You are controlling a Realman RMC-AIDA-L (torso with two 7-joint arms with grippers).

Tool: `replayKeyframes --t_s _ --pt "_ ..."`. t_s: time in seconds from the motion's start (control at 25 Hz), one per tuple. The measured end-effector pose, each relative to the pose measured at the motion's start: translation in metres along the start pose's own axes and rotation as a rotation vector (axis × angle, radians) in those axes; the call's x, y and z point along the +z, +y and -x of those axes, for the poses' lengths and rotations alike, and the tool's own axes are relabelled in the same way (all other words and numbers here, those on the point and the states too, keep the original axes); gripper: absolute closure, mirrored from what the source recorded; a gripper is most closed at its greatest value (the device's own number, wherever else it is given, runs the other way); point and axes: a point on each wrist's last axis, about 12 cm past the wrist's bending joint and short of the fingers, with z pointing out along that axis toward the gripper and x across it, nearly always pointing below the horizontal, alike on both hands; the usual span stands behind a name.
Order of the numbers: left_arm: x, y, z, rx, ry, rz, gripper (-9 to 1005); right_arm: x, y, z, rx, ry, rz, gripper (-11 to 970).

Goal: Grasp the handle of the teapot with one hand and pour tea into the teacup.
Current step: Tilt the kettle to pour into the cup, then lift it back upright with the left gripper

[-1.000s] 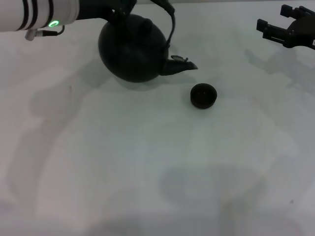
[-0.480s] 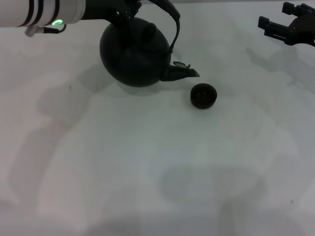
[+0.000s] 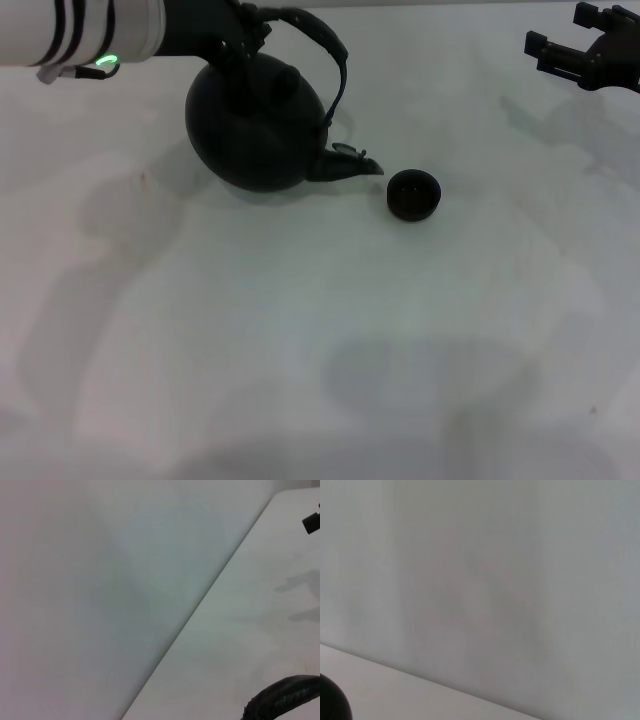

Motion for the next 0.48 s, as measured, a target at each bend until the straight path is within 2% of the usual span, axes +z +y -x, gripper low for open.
replayKeyframes --t_s 0.48 --pt "0.0048 -0.0022 0.0055 0.076 0.039 0.017 844 -0.0008 0.0007 -0.0028 0.004 0.005 0.001 97"
